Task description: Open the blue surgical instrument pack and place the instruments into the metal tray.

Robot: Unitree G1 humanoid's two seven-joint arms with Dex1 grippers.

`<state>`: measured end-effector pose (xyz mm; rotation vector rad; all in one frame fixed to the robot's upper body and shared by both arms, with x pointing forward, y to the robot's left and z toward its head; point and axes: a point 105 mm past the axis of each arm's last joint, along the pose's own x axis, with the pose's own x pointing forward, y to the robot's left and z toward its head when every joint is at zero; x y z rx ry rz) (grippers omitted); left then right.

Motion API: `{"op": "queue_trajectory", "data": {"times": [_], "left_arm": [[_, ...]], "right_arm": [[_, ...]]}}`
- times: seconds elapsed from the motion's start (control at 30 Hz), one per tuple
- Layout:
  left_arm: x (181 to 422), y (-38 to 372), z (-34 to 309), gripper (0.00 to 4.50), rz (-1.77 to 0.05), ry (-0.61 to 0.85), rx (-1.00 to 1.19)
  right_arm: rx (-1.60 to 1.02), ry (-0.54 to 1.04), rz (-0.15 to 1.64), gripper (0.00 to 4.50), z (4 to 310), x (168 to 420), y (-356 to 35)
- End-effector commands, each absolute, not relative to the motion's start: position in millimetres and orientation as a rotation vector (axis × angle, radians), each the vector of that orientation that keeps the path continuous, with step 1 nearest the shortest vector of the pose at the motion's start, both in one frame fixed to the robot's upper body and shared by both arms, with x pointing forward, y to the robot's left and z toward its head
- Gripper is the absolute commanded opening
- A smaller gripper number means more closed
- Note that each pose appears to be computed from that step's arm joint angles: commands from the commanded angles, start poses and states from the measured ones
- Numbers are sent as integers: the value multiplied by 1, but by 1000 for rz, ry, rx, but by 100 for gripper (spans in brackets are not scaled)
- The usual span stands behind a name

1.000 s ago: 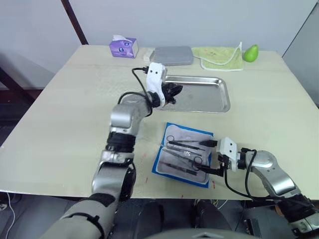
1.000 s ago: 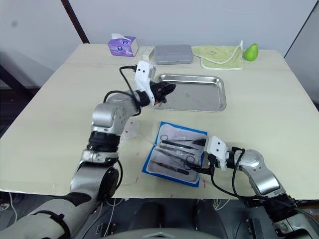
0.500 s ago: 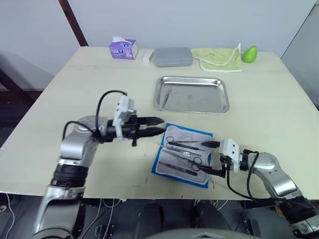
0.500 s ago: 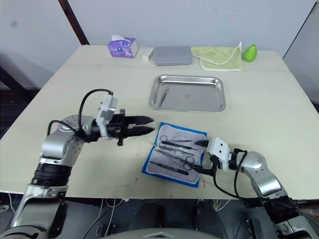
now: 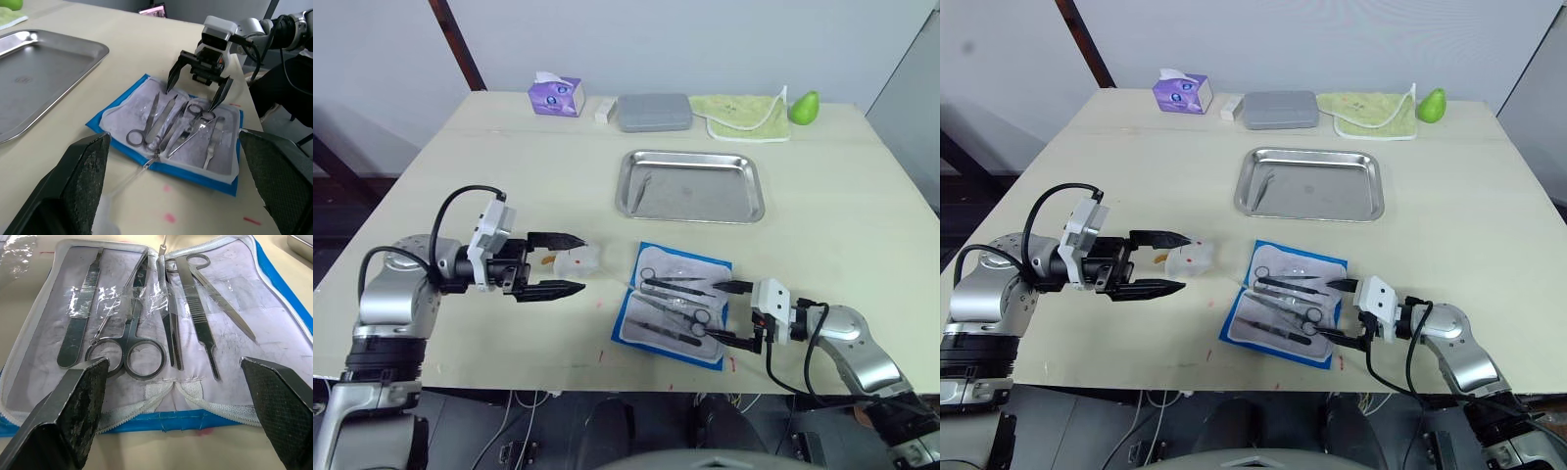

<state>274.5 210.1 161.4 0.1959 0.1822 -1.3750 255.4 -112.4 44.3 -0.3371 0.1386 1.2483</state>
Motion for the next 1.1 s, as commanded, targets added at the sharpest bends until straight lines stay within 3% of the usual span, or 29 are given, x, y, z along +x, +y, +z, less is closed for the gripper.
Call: {"op": "queue_trajectory", "data": {"times": [0.03, 0.2, 0.4, 0.5, 0.57, 0.8, 1.1], "left_arm": [[271, 210, 176, 442, -1428, 152, 251], [277, 194, 173, 442, -1450, 197, 316], [301, 155, 161, 442, -1470, 246, 368], [315, 140, 156, 359, -1452, 227, 413], [321, 130, 152, 267, -1459, 211, 461], [340, 102, 144, 267, -1453, 191, 592], [345, 92, 125, 267, -1477, 193, 732]], "right_arm": [[-350, 416, 1237, 450, -13, 237, -136], [-343, 414, 1238, 450, -16, 236, -136], [-340, 406, 1235, 450, -16, 233, -137], [-341, 400, 1231, 450, -15, 232, -137], [-340, 395, 1225, 450, -14, 232, -136], [-334, 382, 1213, 450, -10, 235, -131], [-326, 376, 1201, 450, -9, 236, -126]]}}
